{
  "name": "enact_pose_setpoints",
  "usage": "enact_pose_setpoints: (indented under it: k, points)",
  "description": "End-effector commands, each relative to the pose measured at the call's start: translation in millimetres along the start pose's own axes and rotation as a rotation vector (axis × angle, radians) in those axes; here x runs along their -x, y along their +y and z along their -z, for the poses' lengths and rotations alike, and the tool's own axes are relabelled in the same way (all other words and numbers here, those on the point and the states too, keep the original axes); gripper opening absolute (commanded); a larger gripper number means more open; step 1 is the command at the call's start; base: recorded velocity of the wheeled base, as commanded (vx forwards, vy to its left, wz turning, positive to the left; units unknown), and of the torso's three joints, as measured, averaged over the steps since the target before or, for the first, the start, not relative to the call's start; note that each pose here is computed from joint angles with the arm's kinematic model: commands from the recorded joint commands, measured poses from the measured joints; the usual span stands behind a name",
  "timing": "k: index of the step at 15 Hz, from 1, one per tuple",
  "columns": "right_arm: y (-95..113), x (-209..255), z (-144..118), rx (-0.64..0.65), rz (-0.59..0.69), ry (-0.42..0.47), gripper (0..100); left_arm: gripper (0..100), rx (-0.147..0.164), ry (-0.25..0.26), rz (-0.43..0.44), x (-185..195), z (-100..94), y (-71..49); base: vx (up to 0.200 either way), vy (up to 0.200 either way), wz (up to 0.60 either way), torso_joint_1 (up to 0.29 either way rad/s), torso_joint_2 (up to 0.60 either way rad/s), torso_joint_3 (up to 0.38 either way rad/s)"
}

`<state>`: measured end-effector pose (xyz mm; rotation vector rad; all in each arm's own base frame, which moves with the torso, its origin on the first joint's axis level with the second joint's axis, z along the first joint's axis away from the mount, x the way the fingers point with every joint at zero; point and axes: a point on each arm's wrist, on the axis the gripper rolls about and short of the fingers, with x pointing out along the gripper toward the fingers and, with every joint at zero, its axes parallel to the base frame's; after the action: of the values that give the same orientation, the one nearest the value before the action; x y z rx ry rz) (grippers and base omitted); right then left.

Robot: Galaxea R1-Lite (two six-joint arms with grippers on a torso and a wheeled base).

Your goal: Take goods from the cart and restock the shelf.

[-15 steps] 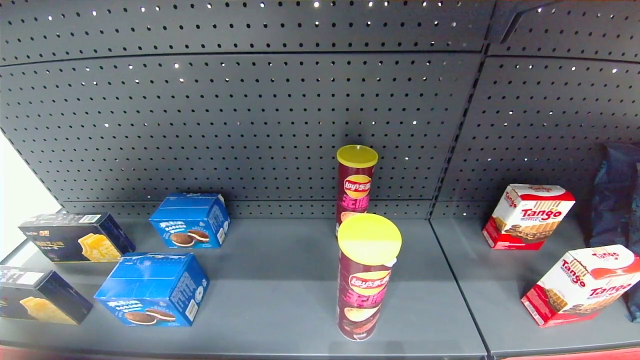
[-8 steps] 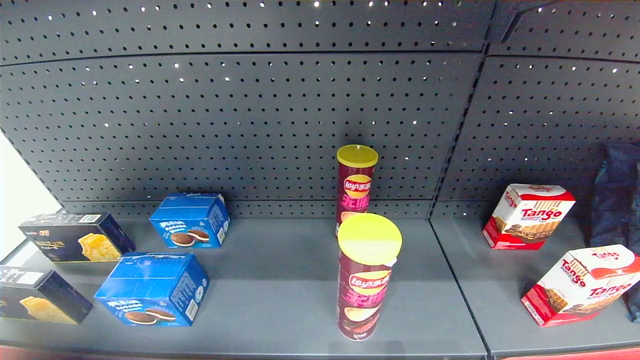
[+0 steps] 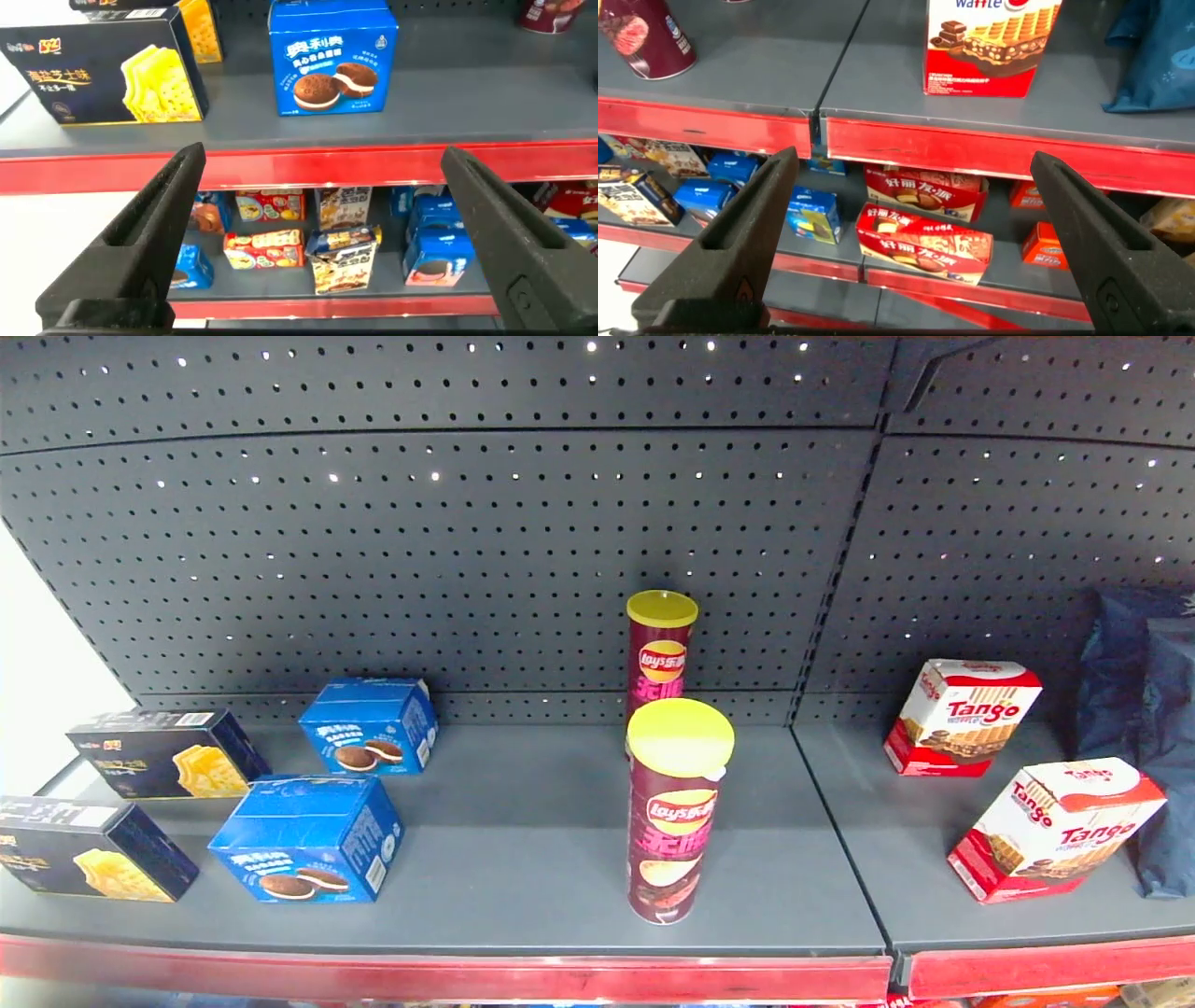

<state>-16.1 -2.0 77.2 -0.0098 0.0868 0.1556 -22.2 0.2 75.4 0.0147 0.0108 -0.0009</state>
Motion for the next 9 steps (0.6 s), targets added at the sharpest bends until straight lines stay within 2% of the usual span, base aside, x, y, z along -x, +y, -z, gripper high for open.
enact_pose_setpoints:
  k: [1, 2, 9]
  points:
    - [0.0, -0.1, 0.2, 0.0, -0.001, 0.002, 100, 100, 0.001, 0.003, 0.001, -0.2, 0.0, 0.0, 0.0, 0.0, 0.0, 0.0, 0.0, 0.0]
    - [0.0, -0.1, 0.2, 0.0, -0.001, 0.002, 100, 100, -0.001, 0.004, 0.002, -0.3, -0.1, -0.1, 0.0, 0.0, -0.6, 0.002, 0.0, 0.002]
    - [0.0, -0.1, 0.2, 0.0, -0.001, 0.002, 100, 100, 0.007, 0.003, 0.001, -0.2, 0.0, 0.0, 0.0, 0.0, 0.0, 0.0, 0.0, 0.0]
